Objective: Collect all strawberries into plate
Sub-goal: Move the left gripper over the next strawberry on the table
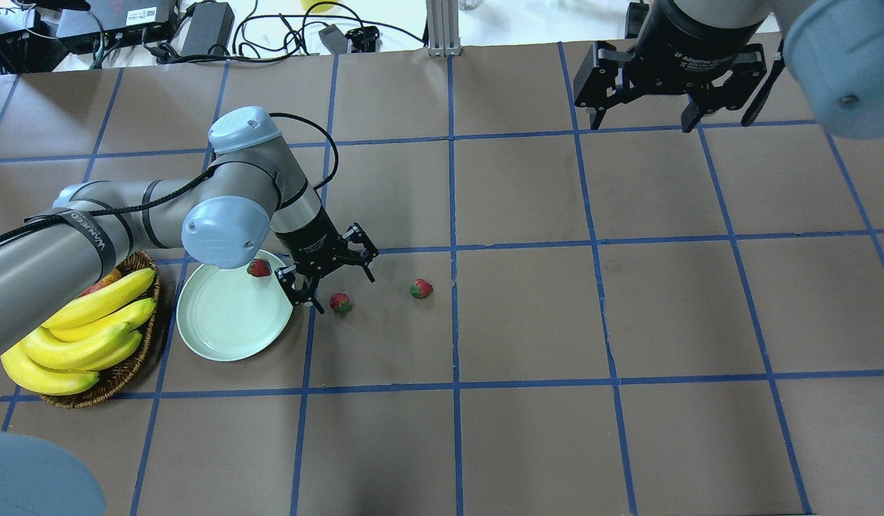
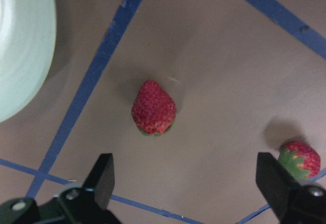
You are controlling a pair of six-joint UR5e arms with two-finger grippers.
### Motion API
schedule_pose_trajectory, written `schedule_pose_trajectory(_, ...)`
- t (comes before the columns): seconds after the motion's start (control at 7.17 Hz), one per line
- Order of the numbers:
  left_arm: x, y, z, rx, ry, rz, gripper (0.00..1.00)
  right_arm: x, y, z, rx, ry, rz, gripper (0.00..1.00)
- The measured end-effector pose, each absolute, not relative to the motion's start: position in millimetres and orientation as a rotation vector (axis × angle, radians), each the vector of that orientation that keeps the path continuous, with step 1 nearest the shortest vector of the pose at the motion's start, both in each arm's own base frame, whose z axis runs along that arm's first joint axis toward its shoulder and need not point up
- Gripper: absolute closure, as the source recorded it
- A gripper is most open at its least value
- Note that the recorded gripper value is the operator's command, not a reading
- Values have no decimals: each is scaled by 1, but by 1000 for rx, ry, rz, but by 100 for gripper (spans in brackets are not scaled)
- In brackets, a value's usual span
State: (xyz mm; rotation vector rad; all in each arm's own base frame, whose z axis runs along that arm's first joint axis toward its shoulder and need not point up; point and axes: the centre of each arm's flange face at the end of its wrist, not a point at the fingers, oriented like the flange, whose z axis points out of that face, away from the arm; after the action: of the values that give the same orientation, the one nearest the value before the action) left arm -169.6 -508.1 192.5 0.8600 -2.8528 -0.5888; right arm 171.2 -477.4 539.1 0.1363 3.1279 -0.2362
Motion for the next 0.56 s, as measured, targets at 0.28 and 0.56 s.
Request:
schedule_pose_trajectory(0.28, -169, -508, 180, 871, -2865, -618, 1, 171, -477, 539, 136, 3128, -237, 0)
schedule_pose_trajectory(0.56, -164, -513, 174, 871, -2908, -582, 18, 171, -477, 539, 136, 3128, -236, 0)
